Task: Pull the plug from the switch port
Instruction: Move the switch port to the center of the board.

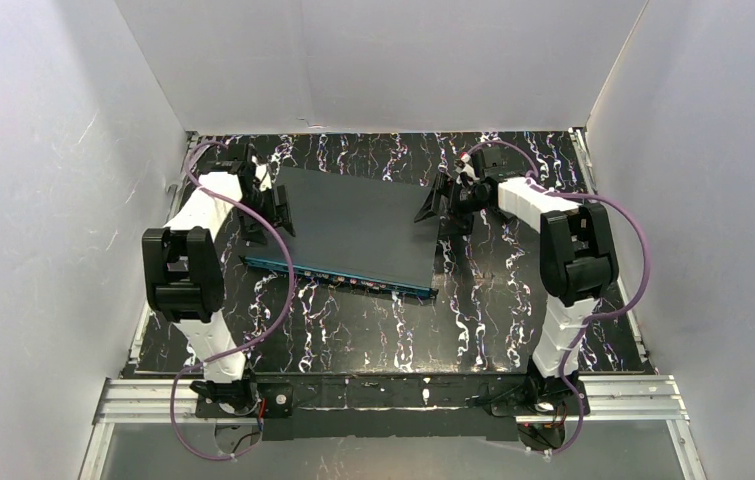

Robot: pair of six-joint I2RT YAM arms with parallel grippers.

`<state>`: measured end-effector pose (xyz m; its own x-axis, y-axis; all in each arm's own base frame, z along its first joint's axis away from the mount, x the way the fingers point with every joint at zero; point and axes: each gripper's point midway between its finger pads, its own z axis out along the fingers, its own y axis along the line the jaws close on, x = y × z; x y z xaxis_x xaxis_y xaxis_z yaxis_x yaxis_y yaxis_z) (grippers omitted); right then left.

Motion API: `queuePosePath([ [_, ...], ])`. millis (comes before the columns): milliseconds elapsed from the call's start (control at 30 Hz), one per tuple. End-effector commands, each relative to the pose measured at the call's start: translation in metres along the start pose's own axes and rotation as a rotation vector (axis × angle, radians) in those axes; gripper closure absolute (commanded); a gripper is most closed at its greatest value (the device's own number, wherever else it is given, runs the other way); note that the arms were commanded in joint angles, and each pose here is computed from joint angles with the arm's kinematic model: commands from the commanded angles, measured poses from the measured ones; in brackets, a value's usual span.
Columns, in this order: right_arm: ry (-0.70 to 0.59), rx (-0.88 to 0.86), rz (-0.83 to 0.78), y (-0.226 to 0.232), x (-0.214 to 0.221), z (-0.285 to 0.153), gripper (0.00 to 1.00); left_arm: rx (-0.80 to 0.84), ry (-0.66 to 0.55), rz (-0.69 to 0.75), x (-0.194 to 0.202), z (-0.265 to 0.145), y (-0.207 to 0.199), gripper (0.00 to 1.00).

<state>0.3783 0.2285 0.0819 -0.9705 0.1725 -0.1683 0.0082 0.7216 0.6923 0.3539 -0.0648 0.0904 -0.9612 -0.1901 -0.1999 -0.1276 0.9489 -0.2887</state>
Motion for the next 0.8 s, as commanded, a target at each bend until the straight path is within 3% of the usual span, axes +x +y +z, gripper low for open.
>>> queuePosePath([
  [0, -0.022, -0.041, -0.067, 0.012, 0.009, -0.012, 0.05, -0.185, -0.001, -0.001, 0.005, -0.020, 0.052, 0.28],
  [267, 0.078, -0.044, -0.069, 0.005, 0.055, 0.001, 0.06, -0.090, 0.054, -0.030, 0.003, -0.004, 0.059, 0.26],
  [500, 0.103, -0.054, -0.070, 0.010, 0.066, 0.008, 0.07, -0.079, 0.101, -0.048, 0.005, 0.008, 0.060, 0.27],
  [767, 0.108, -0.115, -0.049, 0.019, 0.071, 0.009, 0.07, 0.144, 0.118, -0.111, 0.018, 0.017, 0.023, 0.37],
])
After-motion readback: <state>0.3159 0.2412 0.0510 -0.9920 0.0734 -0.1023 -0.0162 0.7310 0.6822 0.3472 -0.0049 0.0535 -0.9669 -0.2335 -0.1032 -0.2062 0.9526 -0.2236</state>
